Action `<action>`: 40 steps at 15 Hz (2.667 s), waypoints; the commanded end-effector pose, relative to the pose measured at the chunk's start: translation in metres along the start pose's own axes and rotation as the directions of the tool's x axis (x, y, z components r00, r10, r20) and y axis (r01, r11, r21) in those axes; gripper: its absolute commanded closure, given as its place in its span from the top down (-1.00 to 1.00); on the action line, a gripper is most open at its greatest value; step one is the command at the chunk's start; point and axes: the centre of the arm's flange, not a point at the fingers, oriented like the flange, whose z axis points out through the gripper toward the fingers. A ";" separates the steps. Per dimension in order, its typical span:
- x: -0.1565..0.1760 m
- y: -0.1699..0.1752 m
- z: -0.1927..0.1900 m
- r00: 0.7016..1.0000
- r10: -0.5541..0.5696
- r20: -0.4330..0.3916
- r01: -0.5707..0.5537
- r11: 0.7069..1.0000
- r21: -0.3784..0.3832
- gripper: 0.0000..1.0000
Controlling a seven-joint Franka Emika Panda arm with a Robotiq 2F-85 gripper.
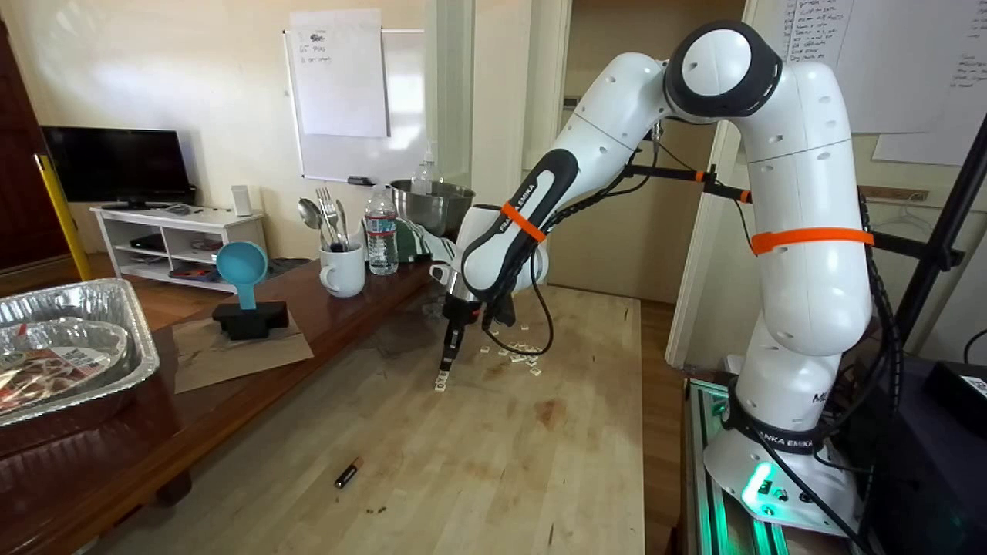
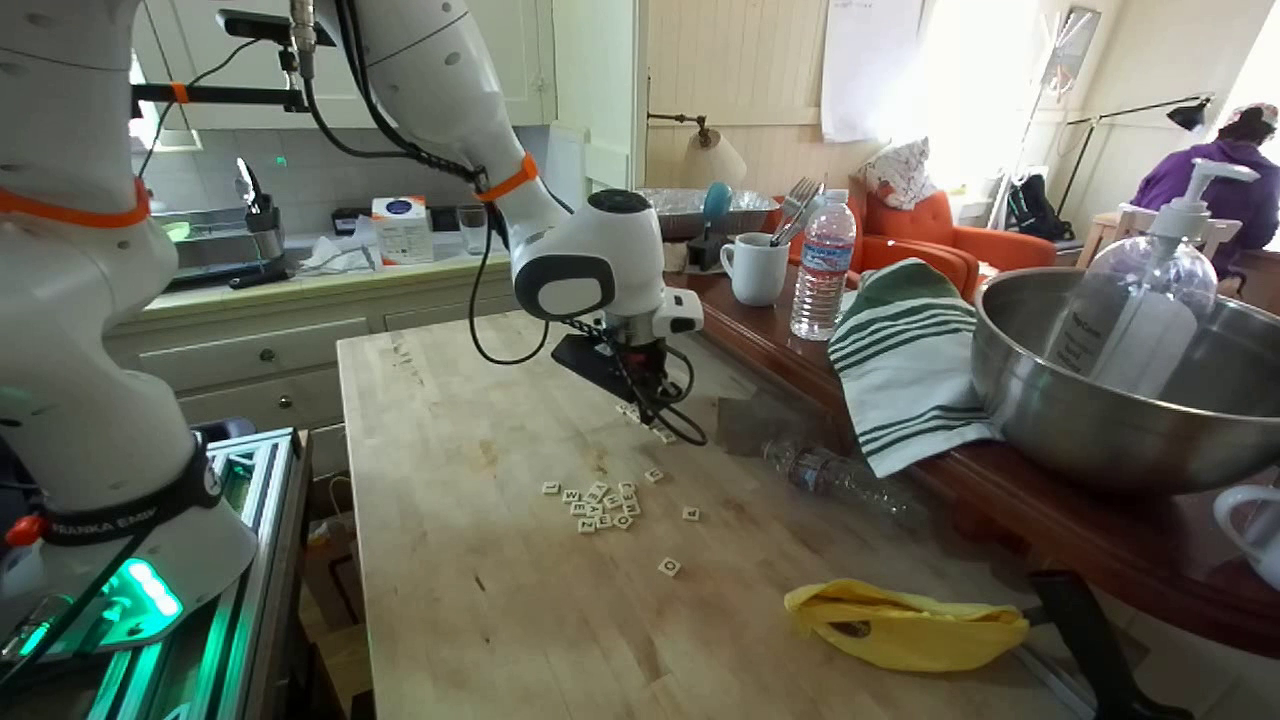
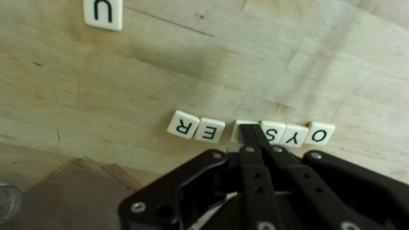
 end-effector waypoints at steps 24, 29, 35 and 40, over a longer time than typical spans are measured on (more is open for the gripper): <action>-0.013 0.046 0.002 0.973 0.219 -0.072 -0.223 0.973 -0.052 -1.00; -0.010 0.044 0.005 0.974 0.216 -0.074 -0.220 0.974 -0.052 -1.00; -0.008 0.039 0.009 0.988 0.149 -0.049 -0.152 0.986 -0.065 -1.00; -0.008 0.034 0.010 0.998 0.056 -0.024 -0.058 0.994 -0.089 -1.00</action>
